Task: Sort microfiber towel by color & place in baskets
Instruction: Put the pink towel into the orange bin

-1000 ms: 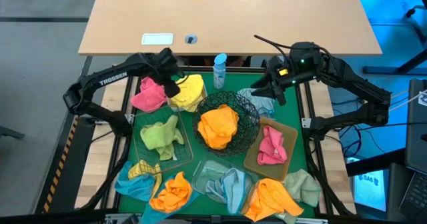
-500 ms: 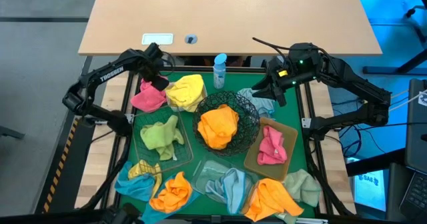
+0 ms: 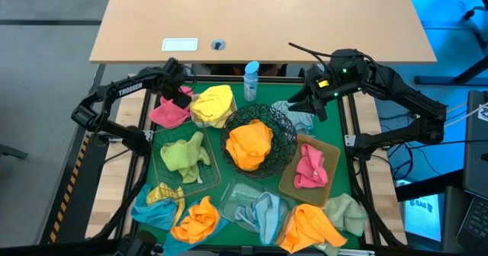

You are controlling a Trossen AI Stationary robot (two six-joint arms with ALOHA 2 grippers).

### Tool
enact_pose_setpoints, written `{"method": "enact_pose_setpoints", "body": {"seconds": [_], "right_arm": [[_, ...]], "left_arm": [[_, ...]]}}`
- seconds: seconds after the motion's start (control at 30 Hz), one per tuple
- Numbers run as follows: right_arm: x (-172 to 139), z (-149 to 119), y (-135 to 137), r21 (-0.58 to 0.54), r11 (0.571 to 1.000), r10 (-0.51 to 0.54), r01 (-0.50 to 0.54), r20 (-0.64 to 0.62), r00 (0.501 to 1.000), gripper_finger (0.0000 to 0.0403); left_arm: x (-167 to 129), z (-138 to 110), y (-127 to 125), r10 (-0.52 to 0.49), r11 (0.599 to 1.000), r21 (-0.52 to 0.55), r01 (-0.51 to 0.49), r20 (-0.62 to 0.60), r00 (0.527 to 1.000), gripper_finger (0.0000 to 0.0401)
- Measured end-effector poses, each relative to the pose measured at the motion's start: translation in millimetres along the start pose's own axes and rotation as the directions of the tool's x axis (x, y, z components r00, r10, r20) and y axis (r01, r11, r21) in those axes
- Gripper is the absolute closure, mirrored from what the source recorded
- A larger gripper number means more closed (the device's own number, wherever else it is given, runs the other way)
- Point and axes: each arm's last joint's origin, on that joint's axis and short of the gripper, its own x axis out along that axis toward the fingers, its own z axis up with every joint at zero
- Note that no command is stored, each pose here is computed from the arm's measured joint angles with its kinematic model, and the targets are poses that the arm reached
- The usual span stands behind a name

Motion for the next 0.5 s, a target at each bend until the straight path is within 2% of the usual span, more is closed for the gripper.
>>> {"method": "enact_pose_setpoints", "body": {"seconds": [0.5], "right_arm": [[0.0, 0.1, 0.0, -0.001, 1.0, 0.0, 0.0, 0.001, 1.0, 0.0214]], "left_arm": [[17.4, -5.1, -0.9, 0.018, 1.0, -0.004, -0.018, 0.078, 0.997, 0.0261]]}}
